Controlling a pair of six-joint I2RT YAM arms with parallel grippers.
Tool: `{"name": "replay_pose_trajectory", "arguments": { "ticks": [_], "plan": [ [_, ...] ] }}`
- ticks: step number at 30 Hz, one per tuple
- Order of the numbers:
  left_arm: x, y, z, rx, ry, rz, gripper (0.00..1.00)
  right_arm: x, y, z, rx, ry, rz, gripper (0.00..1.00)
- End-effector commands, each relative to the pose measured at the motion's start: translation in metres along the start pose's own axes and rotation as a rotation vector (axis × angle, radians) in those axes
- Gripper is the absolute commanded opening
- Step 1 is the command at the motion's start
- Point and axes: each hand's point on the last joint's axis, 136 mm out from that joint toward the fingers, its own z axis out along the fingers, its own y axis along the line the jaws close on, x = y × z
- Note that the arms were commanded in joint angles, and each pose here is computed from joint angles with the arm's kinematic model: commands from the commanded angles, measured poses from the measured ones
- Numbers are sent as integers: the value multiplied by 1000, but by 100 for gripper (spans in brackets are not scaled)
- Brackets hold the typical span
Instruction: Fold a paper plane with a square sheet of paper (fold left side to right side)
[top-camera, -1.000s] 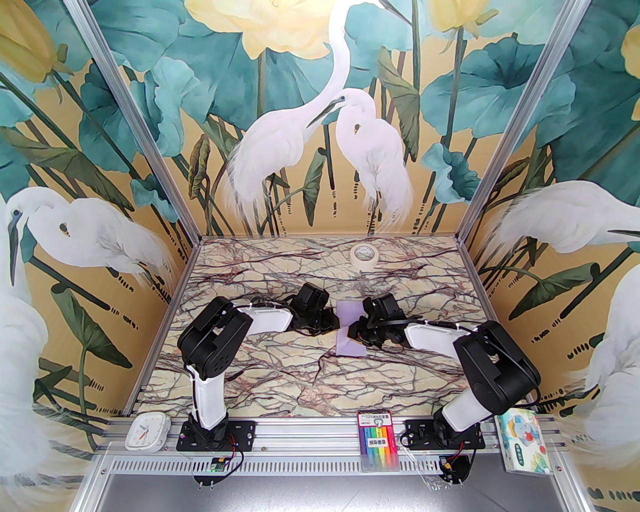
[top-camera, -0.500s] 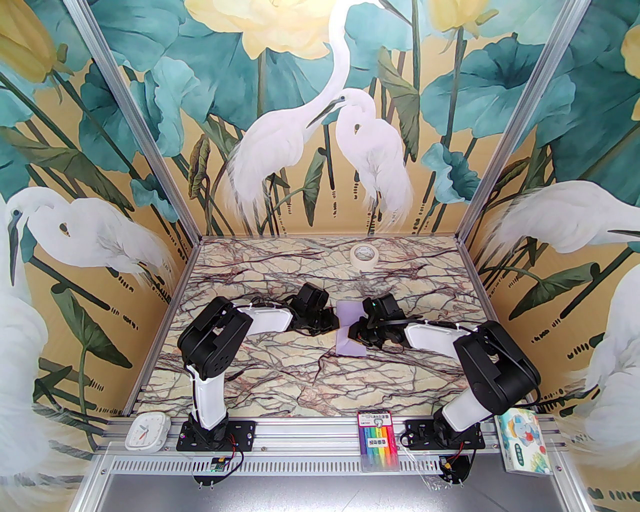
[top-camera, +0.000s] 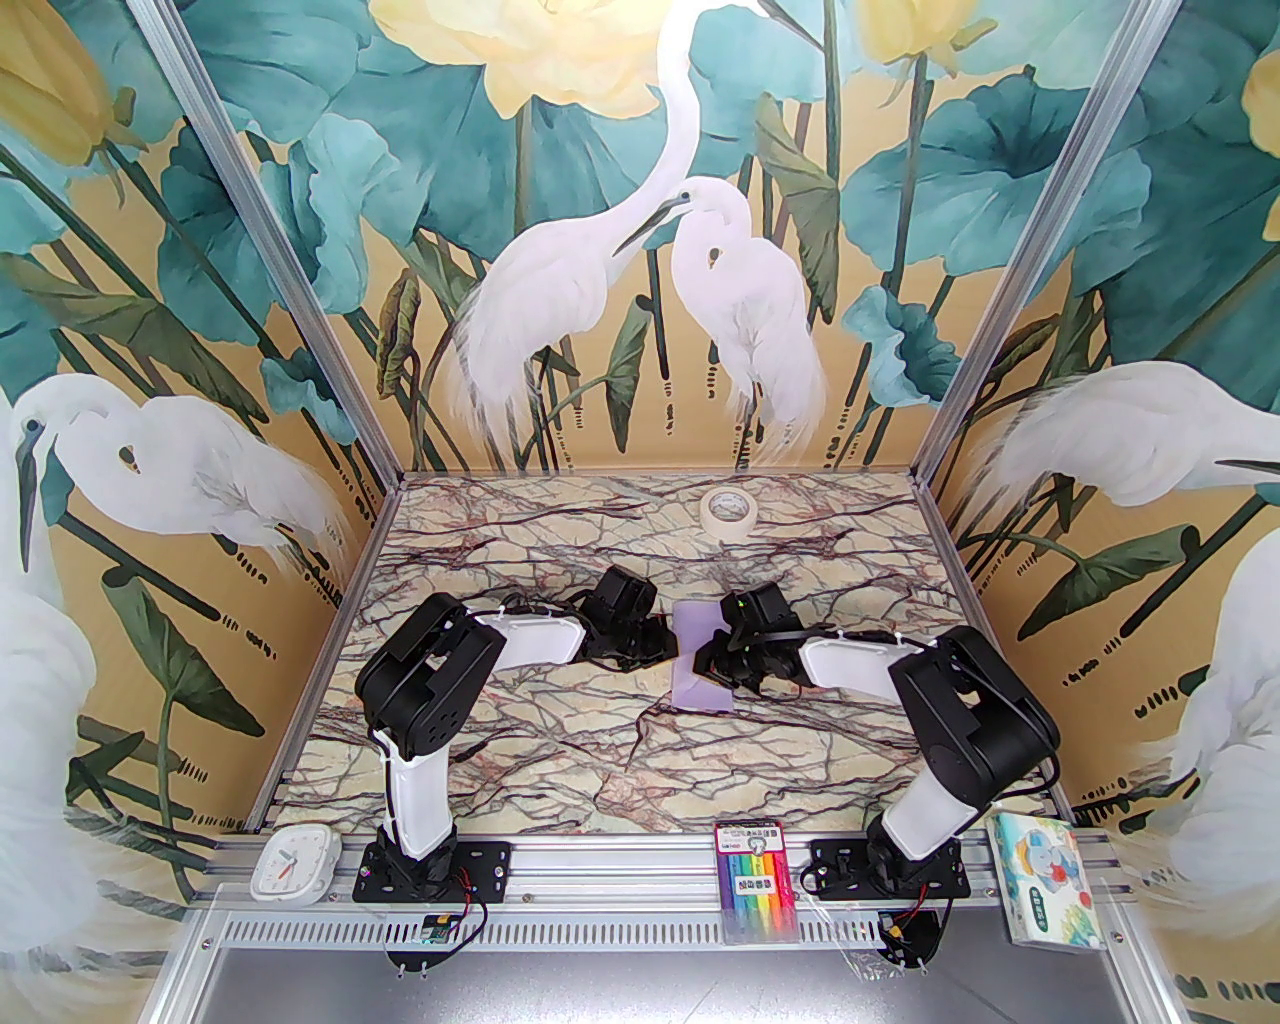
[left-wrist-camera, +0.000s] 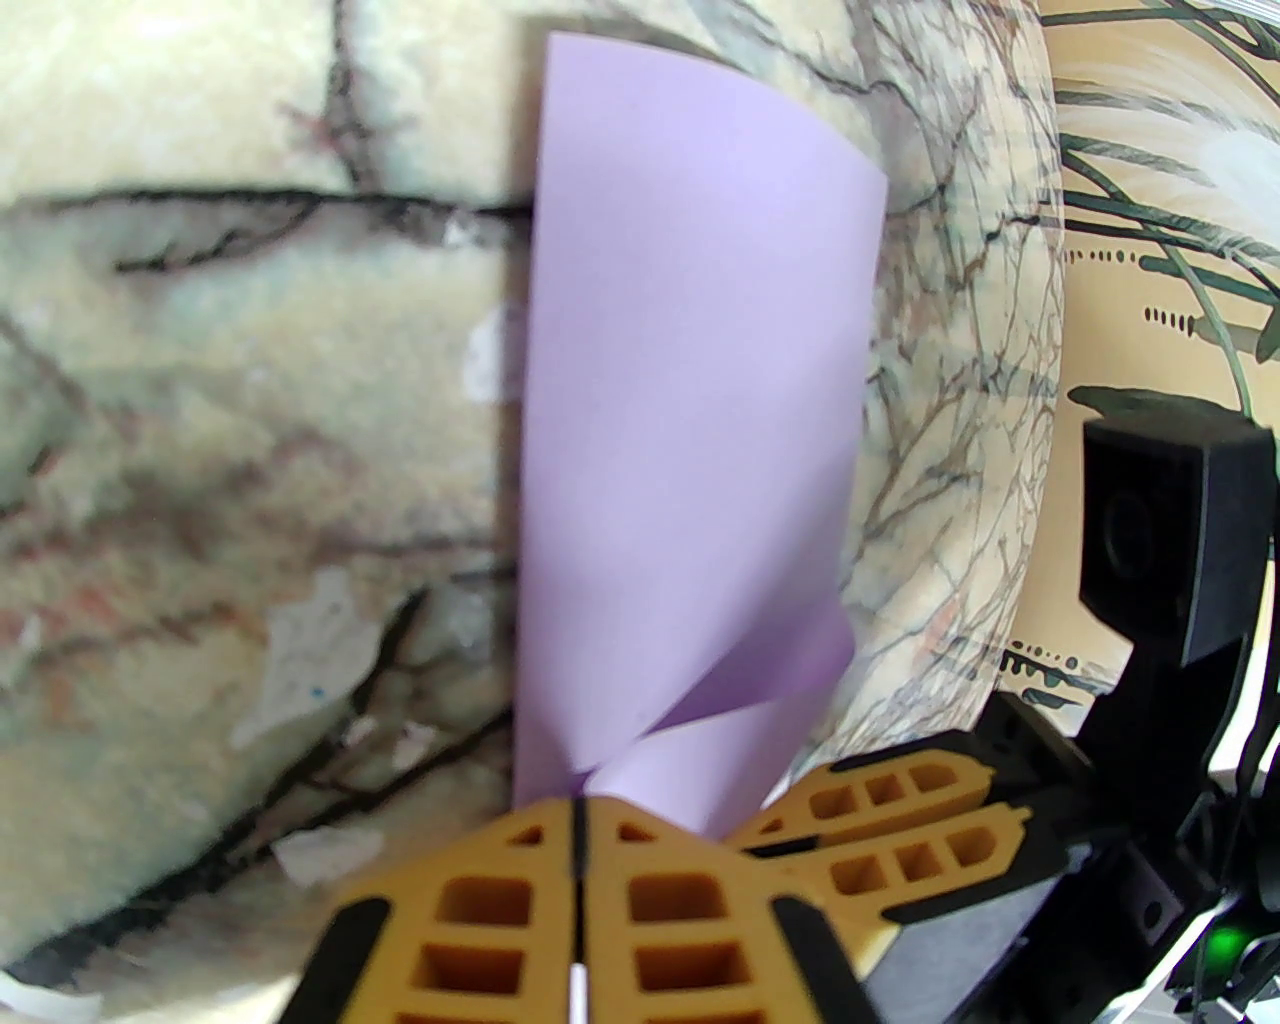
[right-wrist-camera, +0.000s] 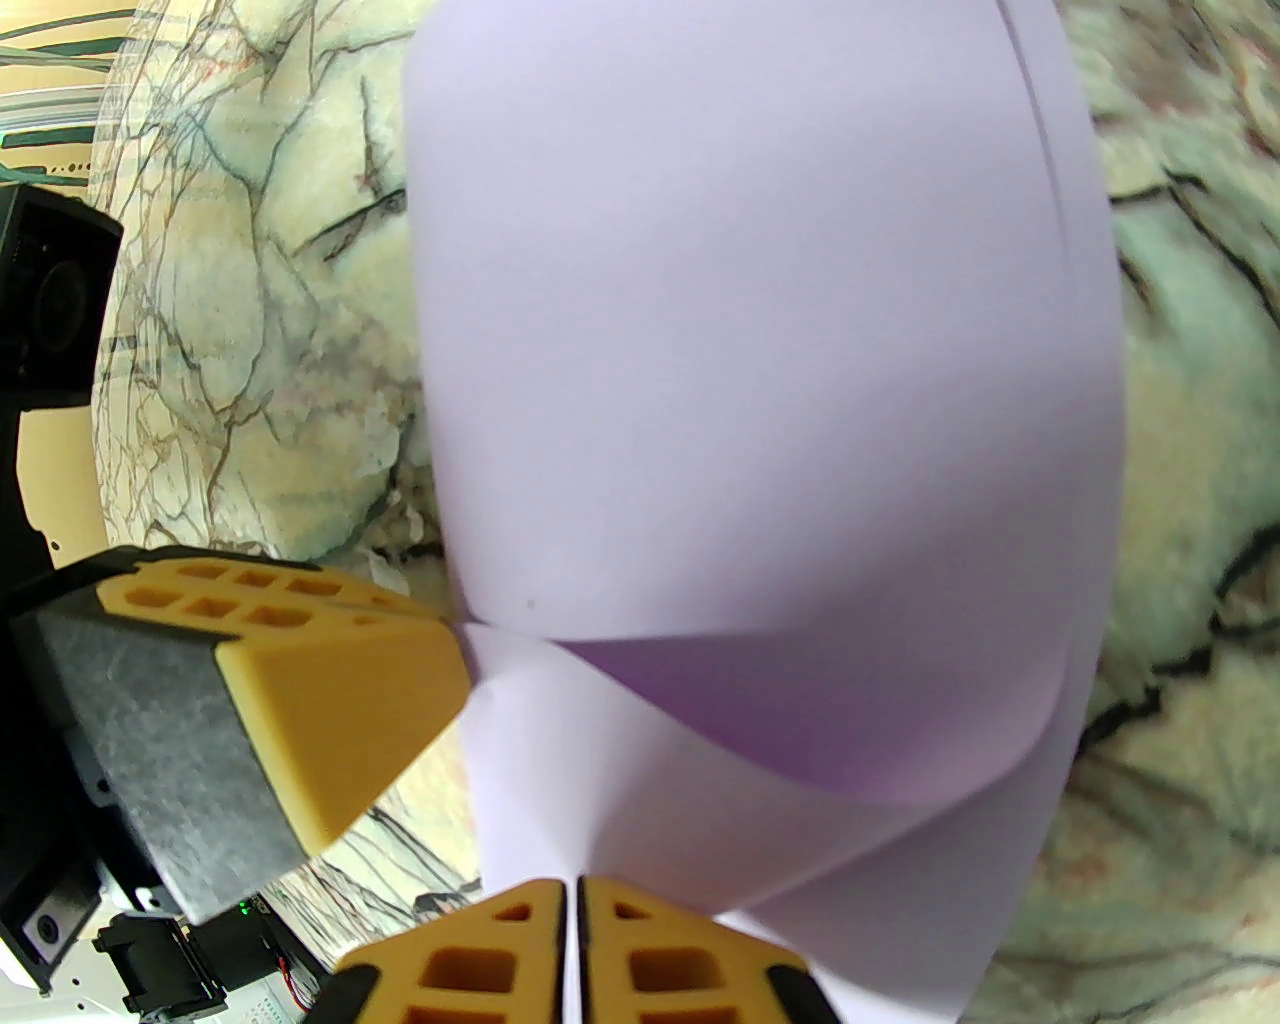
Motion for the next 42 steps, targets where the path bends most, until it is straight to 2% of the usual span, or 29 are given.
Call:
{"name": "replay_pose_trajectory", "arguments": {
  "ticks": [1, 9, 17, 29, 42],
  "plan": [
    [2, 8, 2, -17, 7, -15, 7, -10, 7, -1, -11, -20, -35, 11],
    [6, 7, 1, -1, 12, -25, 9, -7, 11, -6, -24, -22, -46, 12],
    [7, 8, 3, -6, 12, -27, 8, 11, 15, -1, -38, 20, -58, 12],
    [7, 12, 7, -19, 17, -28, 8, -4, 14, -2, -21, -23, -49, 12],
    [7, 10, 8, -15, 22, -25, 8, 8, -18, 13, 47, 23, -7, 10]
  ]
}}
